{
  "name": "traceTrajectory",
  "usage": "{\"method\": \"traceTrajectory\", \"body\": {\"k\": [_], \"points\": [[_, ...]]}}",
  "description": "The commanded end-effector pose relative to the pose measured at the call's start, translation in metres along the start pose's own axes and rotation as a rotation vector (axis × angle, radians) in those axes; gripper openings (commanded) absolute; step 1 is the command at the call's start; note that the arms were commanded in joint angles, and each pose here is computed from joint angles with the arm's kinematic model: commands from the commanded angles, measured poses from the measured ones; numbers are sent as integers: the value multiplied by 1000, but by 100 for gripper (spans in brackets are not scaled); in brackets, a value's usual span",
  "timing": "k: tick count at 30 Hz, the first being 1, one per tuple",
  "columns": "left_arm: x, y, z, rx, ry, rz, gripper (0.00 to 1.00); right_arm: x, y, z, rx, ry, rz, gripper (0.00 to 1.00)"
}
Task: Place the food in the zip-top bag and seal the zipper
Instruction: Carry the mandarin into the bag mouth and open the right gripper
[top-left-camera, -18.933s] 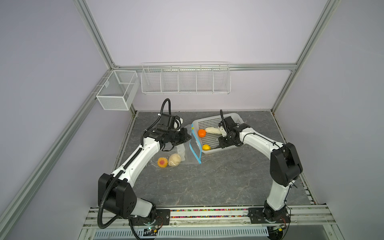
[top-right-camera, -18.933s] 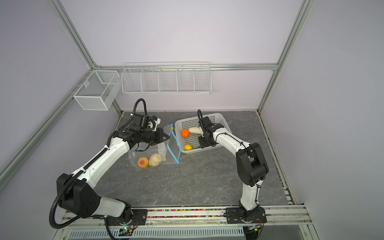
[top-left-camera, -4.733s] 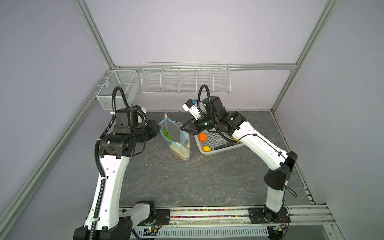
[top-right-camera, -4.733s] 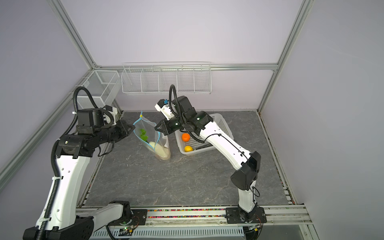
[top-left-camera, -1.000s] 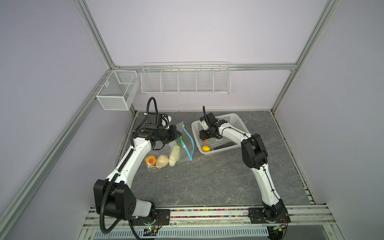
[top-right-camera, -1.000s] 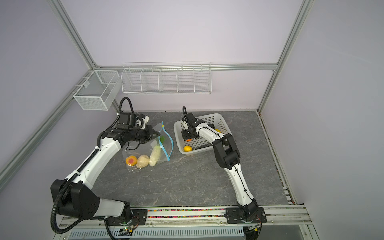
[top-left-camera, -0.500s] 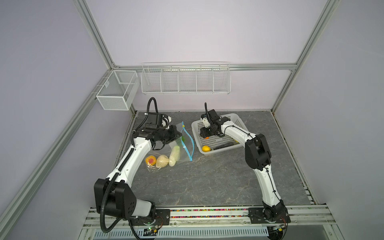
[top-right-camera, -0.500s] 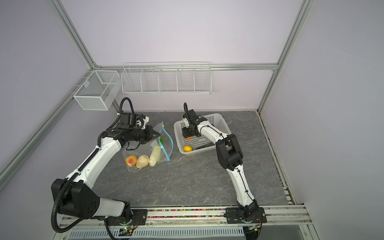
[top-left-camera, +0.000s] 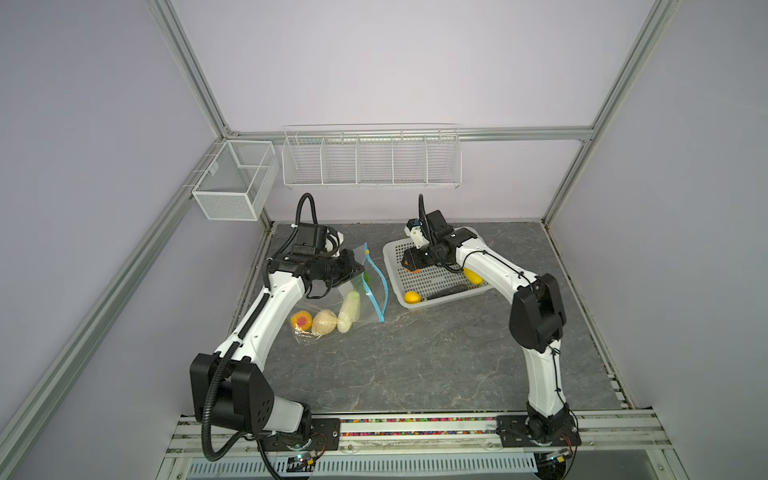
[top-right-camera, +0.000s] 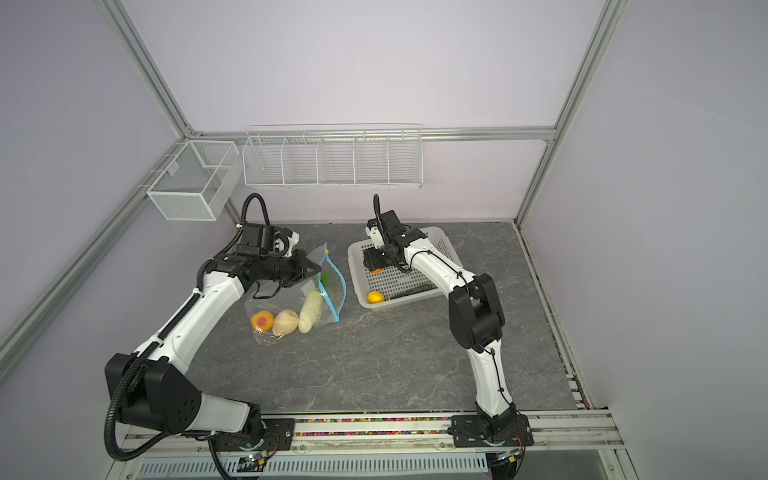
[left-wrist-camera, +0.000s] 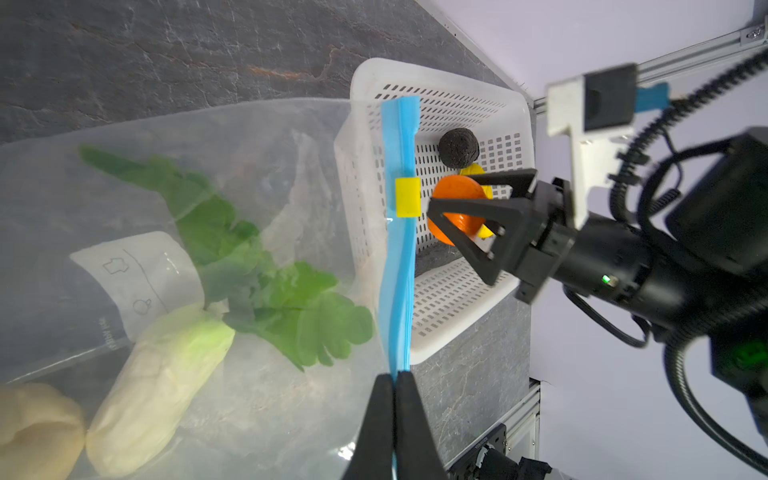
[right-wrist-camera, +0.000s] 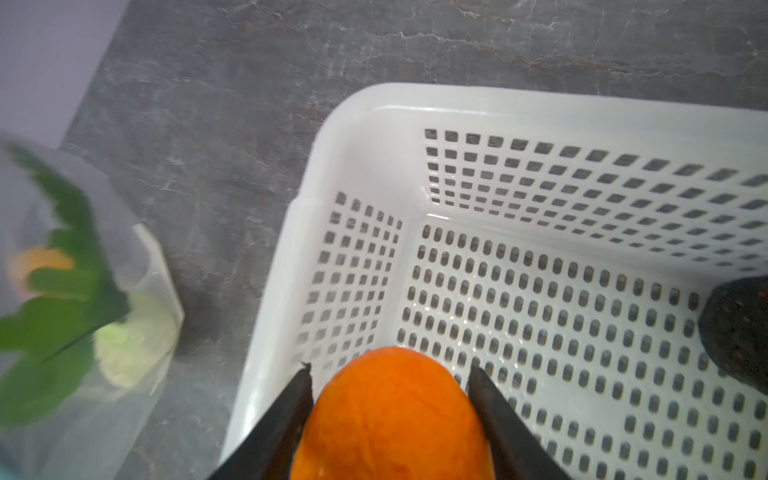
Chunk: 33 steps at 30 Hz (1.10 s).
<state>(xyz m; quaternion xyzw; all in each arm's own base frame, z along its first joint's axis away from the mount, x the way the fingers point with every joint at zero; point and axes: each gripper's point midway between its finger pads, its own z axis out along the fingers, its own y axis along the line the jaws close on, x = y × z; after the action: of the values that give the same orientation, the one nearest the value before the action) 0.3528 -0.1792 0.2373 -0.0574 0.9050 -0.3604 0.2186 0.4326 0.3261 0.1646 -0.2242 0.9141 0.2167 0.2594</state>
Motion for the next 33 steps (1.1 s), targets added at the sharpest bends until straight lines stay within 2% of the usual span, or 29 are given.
{"method": "traceTrajectory", "body": {"k": [1,5,12,19,29,33], "points": [[-7,-11,-5,1,-19,36,0,-8,28,-31,-87,-61,-5,43],[-8,-13,-3,5,-19,38,0,-7,51,-52,-167,-88,-6,43],[-8,-13,-1,3,-13,35,0,-8,110,-72,-339,-194,-132,42],[-8,-15,-2,10,-21,34,0,3,137,-51,-403,-140,-147,40],[-8,-20,-3,29,-22,39,0,19,144,-27,-439,-67,-122,40],[-8,-21,-3,31,-24,39,0,21,146,-22,-440,-55,-127,42]]}}
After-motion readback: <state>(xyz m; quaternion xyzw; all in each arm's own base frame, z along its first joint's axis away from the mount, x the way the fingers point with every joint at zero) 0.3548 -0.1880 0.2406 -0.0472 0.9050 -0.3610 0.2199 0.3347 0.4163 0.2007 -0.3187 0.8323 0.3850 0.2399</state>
